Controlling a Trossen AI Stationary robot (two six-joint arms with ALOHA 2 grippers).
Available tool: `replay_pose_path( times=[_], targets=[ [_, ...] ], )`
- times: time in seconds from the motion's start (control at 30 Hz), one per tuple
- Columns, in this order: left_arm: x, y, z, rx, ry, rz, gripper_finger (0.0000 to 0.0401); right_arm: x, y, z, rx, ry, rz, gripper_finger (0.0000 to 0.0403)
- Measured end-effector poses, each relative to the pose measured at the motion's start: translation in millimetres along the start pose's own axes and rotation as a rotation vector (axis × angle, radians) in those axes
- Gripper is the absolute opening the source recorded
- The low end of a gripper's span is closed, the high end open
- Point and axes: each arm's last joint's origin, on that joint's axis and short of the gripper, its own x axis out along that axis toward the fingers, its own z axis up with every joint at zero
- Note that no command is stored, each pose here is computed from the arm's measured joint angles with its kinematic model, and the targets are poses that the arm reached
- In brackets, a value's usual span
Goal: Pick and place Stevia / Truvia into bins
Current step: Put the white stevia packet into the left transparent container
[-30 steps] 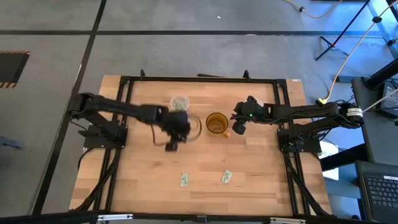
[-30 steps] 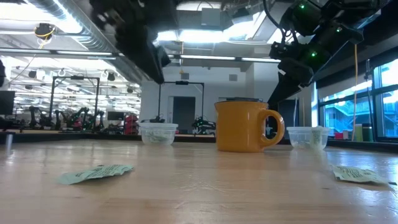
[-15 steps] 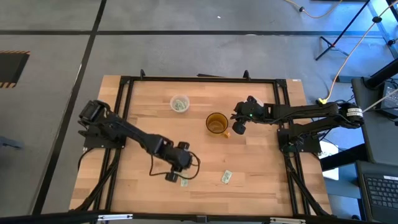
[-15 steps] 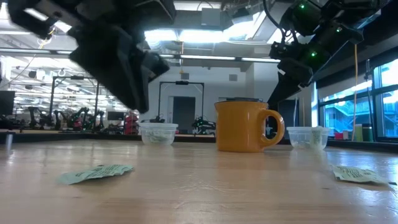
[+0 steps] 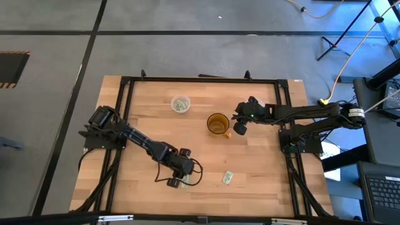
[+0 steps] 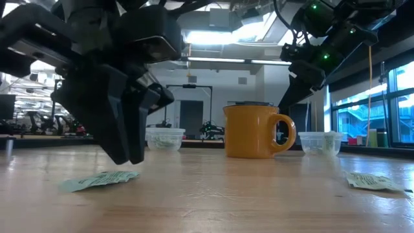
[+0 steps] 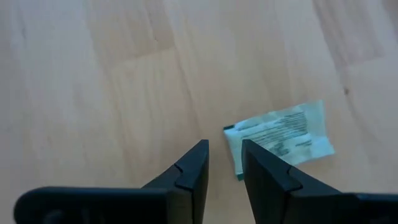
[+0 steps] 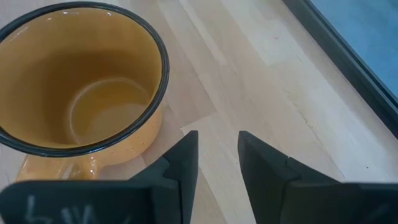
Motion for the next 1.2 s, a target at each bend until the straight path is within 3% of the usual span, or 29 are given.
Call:
replay_pose_path(
  times=[0.47,0.93,1.2],
  targets=[
    [6,-12,-3,-0.031,0.009,-0.015,0.0085,0,0,0,0.001,0.0,0.0,0.0117],
    [8,-12,-3,-0.004,0.009,0.017,0.0008,0,0,0,0.001,-0.002,0.0,0.0117],
    [-9,-4,-4,-0.011,0.04,0.003,0.0003,0,0,0,0.001,-0.002,0.0,0.0117]
  ],
)
